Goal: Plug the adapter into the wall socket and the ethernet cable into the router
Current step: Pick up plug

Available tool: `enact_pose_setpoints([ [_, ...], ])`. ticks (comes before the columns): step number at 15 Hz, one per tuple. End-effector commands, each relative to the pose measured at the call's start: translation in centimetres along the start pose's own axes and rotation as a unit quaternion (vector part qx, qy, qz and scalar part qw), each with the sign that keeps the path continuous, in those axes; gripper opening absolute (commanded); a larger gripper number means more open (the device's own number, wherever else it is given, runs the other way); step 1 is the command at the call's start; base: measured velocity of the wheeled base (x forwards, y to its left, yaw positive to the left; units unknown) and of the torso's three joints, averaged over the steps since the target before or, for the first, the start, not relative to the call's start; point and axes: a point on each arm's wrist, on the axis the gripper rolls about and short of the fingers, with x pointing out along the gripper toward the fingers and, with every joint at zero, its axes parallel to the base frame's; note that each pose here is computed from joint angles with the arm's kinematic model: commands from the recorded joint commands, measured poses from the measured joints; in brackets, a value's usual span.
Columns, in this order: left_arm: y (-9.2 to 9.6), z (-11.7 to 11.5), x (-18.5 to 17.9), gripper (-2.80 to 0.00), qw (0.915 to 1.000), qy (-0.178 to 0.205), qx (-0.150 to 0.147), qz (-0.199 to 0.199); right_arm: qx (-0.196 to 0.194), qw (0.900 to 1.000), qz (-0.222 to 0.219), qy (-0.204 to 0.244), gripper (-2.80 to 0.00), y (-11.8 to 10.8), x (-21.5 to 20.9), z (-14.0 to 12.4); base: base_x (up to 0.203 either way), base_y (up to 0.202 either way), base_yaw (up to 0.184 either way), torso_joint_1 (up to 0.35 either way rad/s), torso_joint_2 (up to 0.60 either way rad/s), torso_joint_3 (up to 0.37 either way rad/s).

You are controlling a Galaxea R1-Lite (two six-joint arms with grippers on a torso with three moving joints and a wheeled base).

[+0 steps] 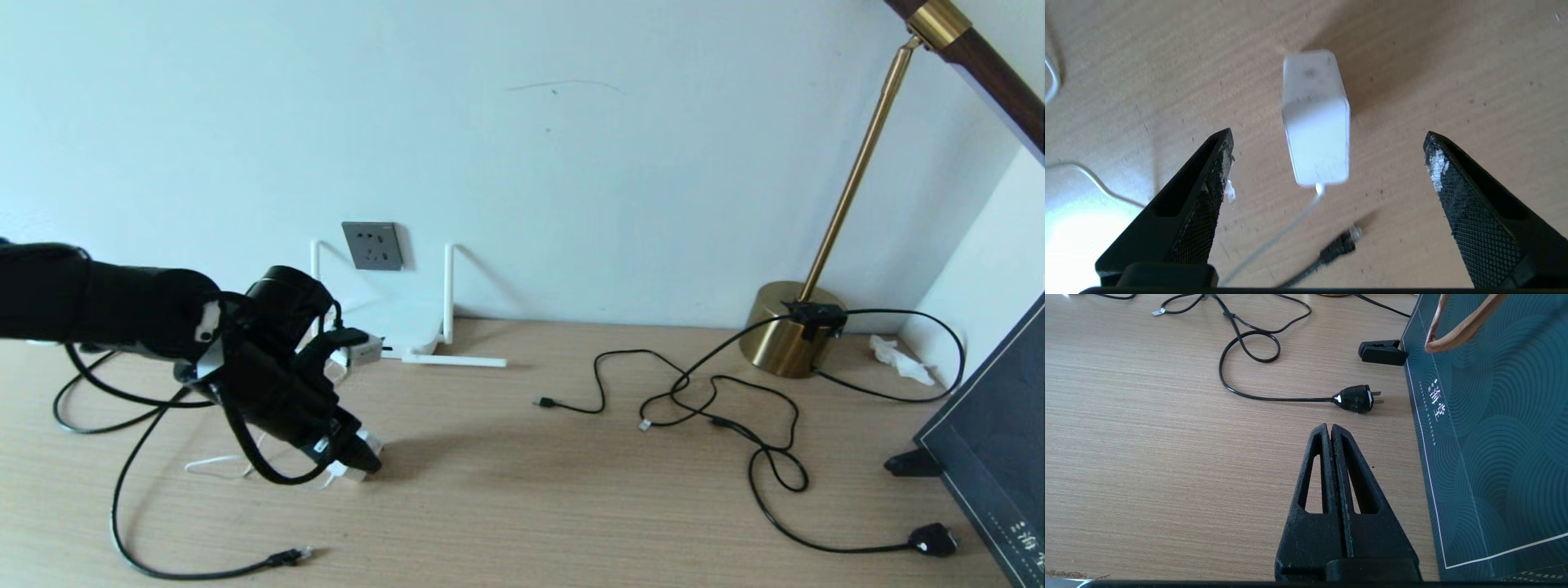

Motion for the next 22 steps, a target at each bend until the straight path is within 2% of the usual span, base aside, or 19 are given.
enact_pose_setpoints([
  [1,0.0,-0.2,1.0,0.0,1.0,-0.008,0.002,0.004,0.0,1.0,0.0,0.001,-2.8,0.0,0.0,0.0,0.0,0.0,0.0,0.0,0.0,0.0],
  [3,-0.2,-0.9,1.7,0.0,1.0,-0.007,0.002,0.005,0.0,1.0,0.0,0.0,-2.8,0.0,0.0,0.0,0.0,0.0,0.0,0.0,0.0,0.0],
  [10,-0.3,-1.6,2.4,0.0,0.9981,-0.054,0.004,0.03,0.0,1.0,0.0,0.001,-2.8,0.0,0.0,0.0,0.0,0.0,0.0,0.0,0.0,0.0],
  [18,-0.3,-2.1,2.4,0.0,0.9977,-0.059,0.002,0.034,0.0,1.0,0.0,0.001,-2.8,0.0,0.0,0.0,0.0,0.0,0.0,0.0,0.0,0.0],
  [22,-0.3,-2.3,2.8,0.0,0.9981,-0.049,0.0,0.038,0.0,1.0,0.0,0.001,-2.8,0.0,0.0,0.0,0.0,0.0,0.0,0.0,0.0,0.0],
])
